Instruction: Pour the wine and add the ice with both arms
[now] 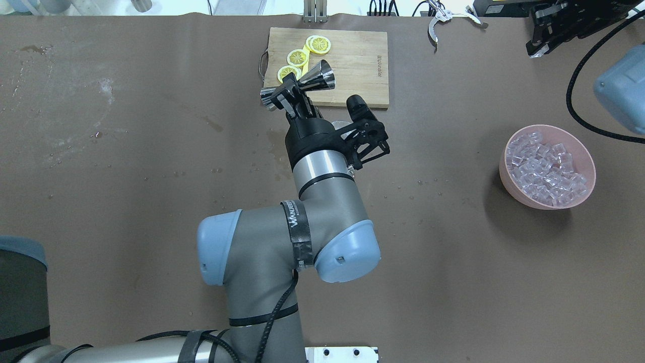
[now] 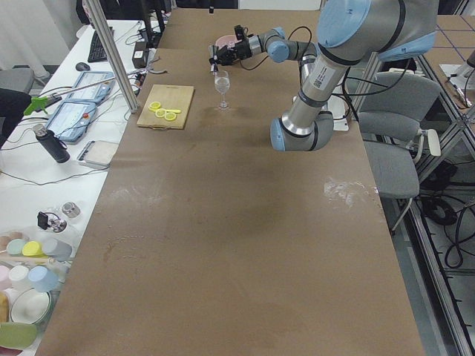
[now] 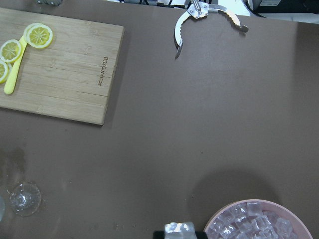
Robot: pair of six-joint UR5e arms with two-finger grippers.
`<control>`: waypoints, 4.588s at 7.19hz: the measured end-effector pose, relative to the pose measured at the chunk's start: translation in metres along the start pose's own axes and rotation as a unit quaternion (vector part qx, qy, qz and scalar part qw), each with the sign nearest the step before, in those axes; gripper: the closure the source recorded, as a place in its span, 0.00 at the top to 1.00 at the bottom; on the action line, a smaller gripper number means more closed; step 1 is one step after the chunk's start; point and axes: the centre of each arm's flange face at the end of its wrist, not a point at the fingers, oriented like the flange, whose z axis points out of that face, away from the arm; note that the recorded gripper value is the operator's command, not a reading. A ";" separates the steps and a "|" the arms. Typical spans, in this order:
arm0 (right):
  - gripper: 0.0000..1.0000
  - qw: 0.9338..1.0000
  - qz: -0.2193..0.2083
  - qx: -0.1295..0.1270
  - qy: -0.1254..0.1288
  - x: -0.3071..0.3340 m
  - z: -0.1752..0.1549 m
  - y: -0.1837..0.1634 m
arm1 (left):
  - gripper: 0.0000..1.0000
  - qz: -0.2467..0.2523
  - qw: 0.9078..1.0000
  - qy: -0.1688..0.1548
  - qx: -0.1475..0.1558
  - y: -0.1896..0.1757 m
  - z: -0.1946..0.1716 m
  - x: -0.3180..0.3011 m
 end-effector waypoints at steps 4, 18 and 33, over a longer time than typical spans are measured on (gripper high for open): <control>0.00 0.998 0.050 -0.019 -0.024 -0.053 0.014 0.011 | 0.00 -0.161 0.980 0.094 -0.069 0.080 0.159 -0.151; 0.00 0.991 0.096 -0.078 -0.060 -0.277 0.128 0.005 | 0.00 -0.341 0.923 0.163 -0.076 0.593 0.393 -0.323; 0.48 0.990 0.097 -0.082 -0.069 -0.280 0.136 0.017 | 0.38 -0.380 0.914 0.140 -0.021 0.670 0.330 -0.221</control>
